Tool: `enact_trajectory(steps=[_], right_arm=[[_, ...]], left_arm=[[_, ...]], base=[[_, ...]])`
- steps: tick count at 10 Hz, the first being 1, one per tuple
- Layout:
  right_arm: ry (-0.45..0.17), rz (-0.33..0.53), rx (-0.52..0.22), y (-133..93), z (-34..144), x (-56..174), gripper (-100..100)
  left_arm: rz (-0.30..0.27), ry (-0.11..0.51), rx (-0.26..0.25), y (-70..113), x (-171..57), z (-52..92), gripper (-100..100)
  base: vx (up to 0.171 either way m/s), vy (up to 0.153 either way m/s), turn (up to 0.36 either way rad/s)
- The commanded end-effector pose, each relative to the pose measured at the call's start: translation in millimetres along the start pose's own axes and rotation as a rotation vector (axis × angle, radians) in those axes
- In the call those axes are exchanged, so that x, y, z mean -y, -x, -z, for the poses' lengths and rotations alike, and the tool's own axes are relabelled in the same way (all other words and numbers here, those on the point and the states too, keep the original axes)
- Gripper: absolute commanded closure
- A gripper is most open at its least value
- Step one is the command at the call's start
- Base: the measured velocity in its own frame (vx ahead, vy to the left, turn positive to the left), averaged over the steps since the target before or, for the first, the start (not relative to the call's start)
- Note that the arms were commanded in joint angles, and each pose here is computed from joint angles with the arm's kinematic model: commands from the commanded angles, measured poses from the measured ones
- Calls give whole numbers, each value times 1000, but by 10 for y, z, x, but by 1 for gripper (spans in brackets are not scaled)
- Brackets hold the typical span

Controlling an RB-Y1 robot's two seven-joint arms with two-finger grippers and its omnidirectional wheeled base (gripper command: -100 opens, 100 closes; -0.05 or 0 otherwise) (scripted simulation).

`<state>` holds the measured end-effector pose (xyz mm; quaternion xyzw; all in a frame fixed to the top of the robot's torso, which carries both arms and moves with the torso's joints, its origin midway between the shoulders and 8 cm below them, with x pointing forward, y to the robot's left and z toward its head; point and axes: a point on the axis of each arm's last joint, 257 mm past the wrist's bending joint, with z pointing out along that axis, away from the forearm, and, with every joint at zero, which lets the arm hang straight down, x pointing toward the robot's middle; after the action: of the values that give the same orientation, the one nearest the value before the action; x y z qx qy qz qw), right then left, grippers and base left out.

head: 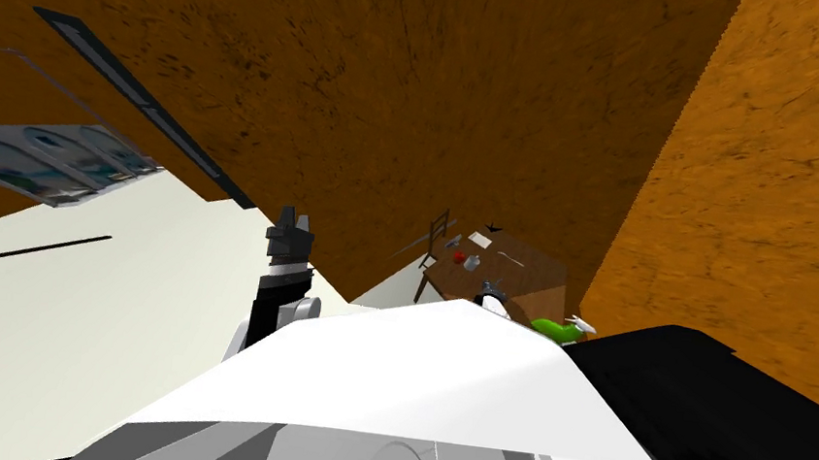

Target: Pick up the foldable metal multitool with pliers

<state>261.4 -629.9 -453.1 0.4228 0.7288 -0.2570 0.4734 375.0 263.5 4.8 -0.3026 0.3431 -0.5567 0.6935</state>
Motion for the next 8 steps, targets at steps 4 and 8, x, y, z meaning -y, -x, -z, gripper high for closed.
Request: enact_trajectory(steps=[4,8], right_arm=[[-126,30,-6,-166,-13,457,-100],[-152,36,-7,-209,-1,546,0]], left_arm=[[0,0,0,0,0,0,0],[0,0,0,0,0,0,0]], base=[[21,-57,155],[6,-30,64]])
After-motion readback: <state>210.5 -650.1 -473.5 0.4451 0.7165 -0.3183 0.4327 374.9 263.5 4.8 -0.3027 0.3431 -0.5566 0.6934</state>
